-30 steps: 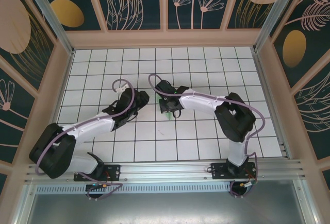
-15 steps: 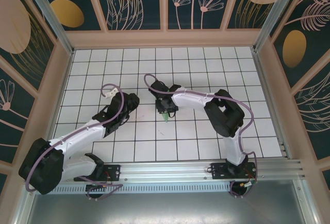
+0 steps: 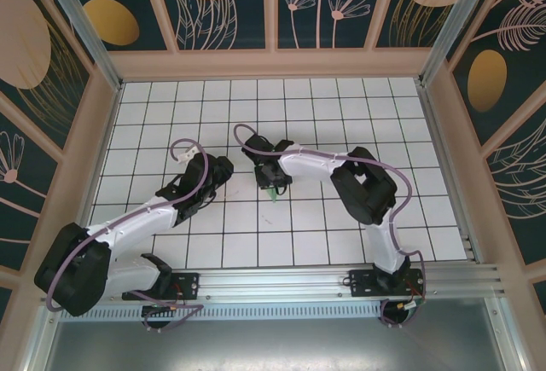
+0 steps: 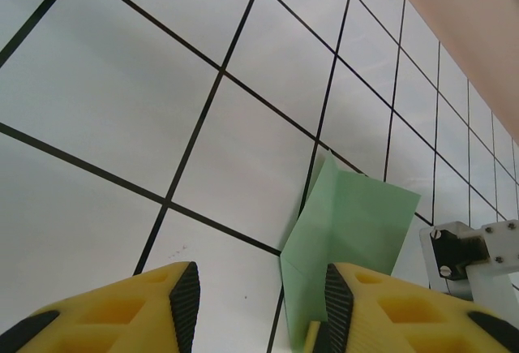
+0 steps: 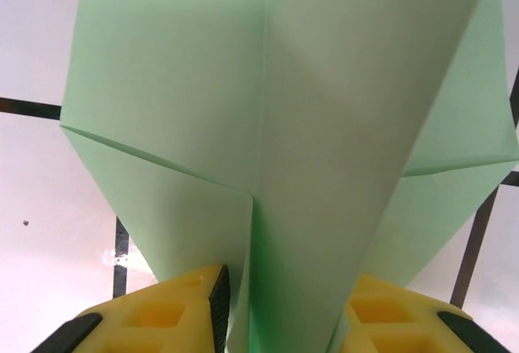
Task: Fold a paper plane with a square sheet of paper (pick it up from the middle)
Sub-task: Move a paper plane to the center of the table.
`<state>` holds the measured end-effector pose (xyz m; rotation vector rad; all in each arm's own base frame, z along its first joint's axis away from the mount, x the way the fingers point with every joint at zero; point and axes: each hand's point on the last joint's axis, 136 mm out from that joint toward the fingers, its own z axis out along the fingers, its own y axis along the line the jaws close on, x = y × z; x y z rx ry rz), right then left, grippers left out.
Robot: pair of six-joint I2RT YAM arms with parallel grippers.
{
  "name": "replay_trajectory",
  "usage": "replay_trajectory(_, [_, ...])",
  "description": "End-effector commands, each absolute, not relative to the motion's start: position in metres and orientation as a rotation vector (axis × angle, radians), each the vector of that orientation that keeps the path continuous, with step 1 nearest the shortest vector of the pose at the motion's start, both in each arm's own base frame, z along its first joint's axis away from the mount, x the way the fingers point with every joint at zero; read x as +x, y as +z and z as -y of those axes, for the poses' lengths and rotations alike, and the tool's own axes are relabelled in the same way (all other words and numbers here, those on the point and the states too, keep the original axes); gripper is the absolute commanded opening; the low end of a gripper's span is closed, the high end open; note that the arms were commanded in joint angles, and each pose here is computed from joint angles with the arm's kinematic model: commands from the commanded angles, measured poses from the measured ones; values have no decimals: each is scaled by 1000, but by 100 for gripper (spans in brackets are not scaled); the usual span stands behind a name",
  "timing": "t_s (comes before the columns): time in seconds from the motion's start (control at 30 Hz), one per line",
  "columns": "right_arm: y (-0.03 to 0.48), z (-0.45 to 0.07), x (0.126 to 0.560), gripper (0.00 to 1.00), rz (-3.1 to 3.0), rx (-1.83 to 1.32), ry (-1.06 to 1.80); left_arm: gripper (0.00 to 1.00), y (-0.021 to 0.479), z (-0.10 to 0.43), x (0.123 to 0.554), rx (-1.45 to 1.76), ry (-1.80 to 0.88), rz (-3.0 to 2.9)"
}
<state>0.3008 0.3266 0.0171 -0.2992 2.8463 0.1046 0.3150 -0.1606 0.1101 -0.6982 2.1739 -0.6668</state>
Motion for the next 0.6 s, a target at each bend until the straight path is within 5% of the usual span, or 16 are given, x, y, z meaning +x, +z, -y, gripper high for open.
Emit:
replay_trajectory(0.0, [4, -321, 293, 34, -2882, -342, 2, 48, 110, 160, 316, -688, -675, -2166])
replay_trajectory(0.57, [165, -331, 319, 44, -2563, -269, 268, 49, 134, 143, 313, -683, -617, -2094])
